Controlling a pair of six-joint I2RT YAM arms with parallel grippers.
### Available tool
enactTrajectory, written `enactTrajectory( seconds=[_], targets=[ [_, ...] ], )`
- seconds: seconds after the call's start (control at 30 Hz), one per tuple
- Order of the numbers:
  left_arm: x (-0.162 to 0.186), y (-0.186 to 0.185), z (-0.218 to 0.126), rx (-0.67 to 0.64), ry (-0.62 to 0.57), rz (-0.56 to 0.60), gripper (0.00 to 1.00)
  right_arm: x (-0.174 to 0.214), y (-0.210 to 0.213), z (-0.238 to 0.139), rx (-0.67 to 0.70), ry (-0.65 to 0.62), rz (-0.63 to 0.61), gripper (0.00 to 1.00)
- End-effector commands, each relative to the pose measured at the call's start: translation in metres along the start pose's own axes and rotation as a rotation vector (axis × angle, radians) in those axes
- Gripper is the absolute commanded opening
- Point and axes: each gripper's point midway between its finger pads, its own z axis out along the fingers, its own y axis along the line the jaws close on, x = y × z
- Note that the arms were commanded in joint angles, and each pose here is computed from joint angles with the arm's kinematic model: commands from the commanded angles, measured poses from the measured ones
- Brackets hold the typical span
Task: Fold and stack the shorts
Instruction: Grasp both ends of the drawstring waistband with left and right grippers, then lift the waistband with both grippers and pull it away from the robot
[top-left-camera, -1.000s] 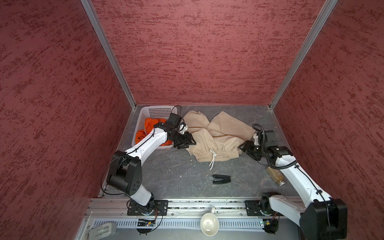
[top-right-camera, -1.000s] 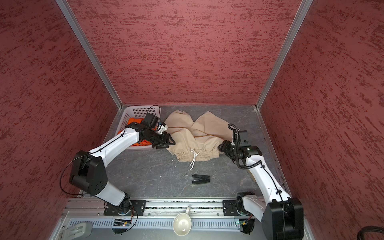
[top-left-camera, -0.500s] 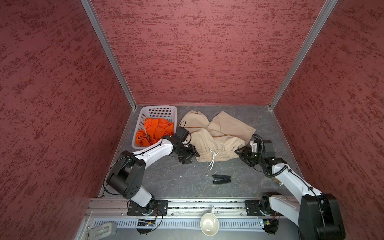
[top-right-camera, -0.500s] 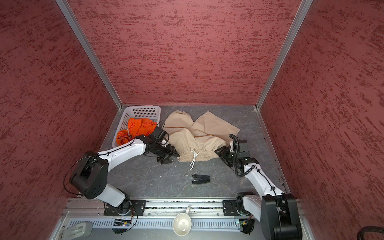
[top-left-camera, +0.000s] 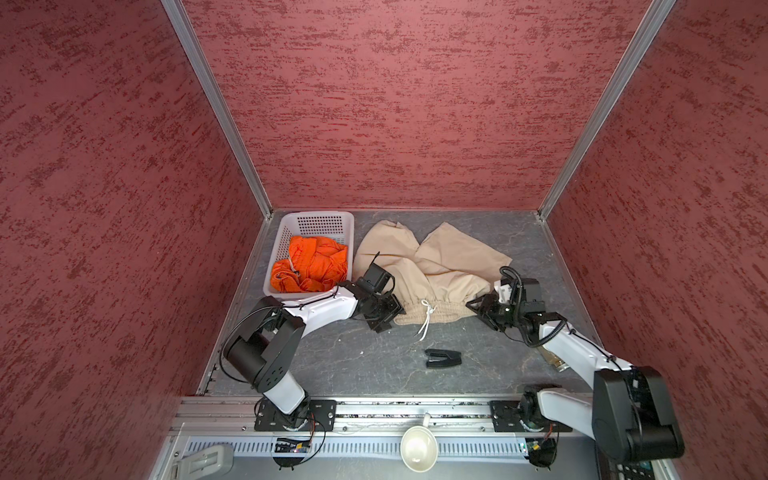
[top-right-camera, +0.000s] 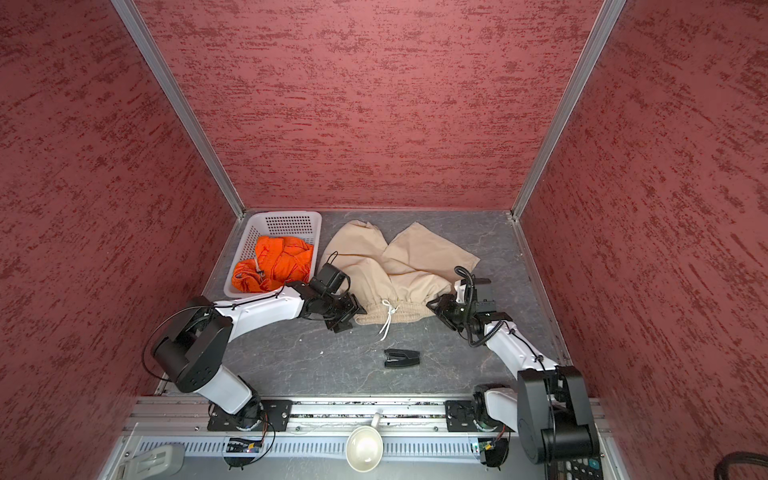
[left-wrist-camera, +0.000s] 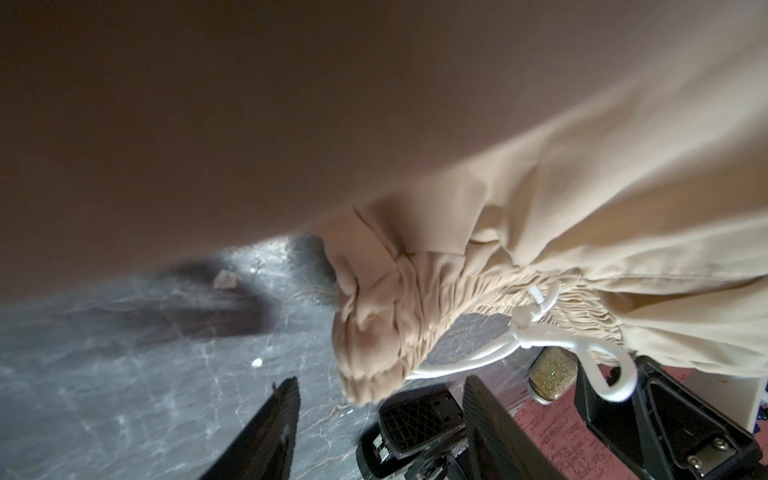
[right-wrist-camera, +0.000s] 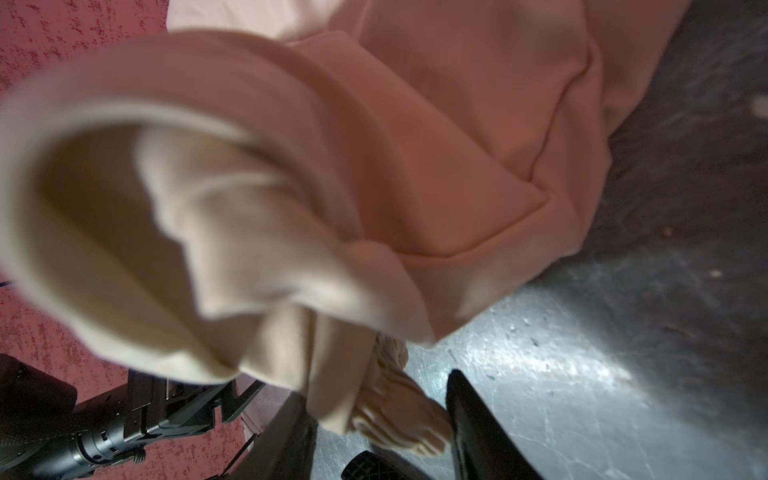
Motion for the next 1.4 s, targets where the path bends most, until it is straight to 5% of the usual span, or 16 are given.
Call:
enactTrajectory(
  seconds=[0.0,0.33,0.5,0.63,0.8,1.13,1.37],
  targets=[
    [-0.014,0.002,0.008,-0.007,-0.062,-0.038,0.62,-0.004,0.006,0.000,-0.027,-0.007,-0.027,0.46],
    [-0.020,0.001,0.029,-0.033,-0.061,-0.034,0.39,0.002,0.000,0.001,-0.017,0.004,-0.010,0.39],
    [-0.022,-0.004,0.011,-0.039,-0.105,-0.002,0.06,-0.003,0.005,-0.004,-0.007,-0.015,-0.015,0.23],
    [-0.026,-0.017,-0.020,-0.035,-0.155,0.052,0.00,-0.017,0.034,-0.020,-0.049,-0.055,-0.056,0.08],
    [-0.040,-0.051,-0.076,-0.008,-0.243,0.150,0.00,-0.050,0.091,-0.059,-0.097,-0.157,-0.149,0.03],
    [-0.089,-0.153,-0.247,0.187,-0.549,0.365,0.00,-0.122,0.229,-0.168,-0.210,-0.390,-0.436,0.01],
    [-0.082,-0.202,-0.365,0.339,-0.792,0.528,0.00,-0.128,0.320,-0.247,-0.332,-0.537,-0.637,0.01]
  ],
)
